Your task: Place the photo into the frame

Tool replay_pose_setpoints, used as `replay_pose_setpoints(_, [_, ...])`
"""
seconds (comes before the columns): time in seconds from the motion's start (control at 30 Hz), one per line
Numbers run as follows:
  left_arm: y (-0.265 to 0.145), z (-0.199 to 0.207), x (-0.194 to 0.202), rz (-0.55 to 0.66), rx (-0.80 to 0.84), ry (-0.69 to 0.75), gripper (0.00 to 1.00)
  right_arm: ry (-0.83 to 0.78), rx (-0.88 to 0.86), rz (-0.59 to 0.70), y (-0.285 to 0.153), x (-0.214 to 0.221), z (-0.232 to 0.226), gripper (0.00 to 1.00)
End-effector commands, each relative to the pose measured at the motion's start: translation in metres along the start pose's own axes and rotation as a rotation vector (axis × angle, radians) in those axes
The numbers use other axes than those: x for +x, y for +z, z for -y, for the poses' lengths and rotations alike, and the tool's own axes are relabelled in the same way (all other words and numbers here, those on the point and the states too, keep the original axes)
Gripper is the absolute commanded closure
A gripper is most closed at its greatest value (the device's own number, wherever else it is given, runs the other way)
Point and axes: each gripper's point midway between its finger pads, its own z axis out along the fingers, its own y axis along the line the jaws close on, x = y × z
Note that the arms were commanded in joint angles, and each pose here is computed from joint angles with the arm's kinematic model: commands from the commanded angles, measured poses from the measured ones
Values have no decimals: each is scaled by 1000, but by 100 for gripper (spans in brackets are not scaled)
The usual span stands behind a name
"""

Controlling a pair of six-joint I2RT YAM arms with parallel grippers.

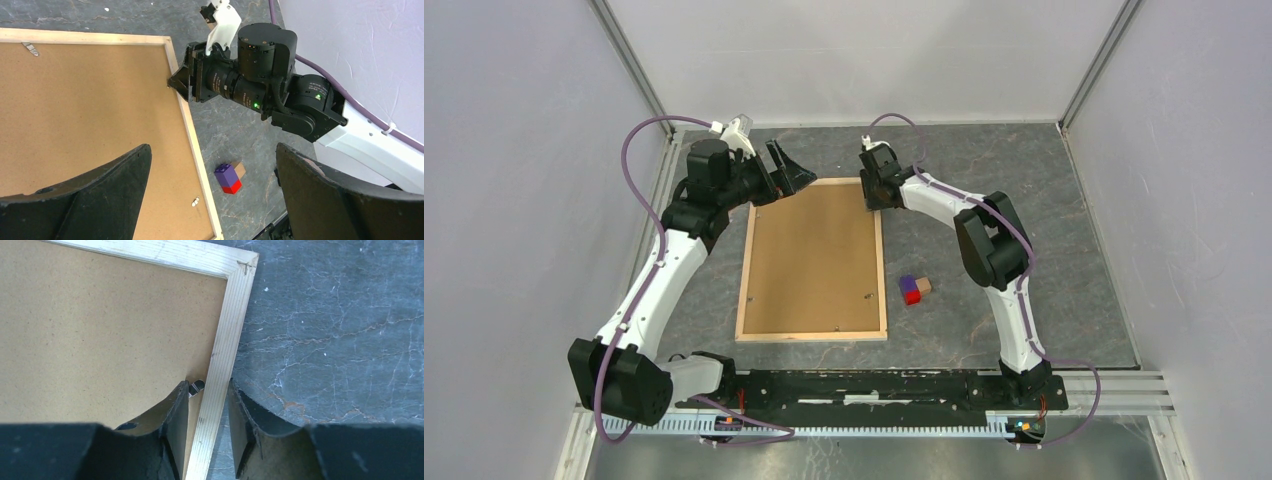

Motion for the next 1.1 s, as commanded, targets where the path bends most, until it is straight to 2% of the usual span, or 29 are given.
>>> replay_pose_setpoints(0.0, [-2, 13, -5, 21, 50, -18, 0, 92, 8, -100, 13, 36, -4, 64])
replay_pose_setpoints(0.37, [-3, 16, -6, 25, 63, -20, 0, 246, 34, -137, 13, 46, -14, 66])
replay_pose_setpoints(0.67, [-3, 16, -5, 25, 67, -24, 0, 333, 108, -149, 11, 55, -17, 78])
replay_pose_setpoints(1.07, [-4, 20, -5, 25, 84, -30, 0, 246, 152, -191, 16, 76, -9, 64])
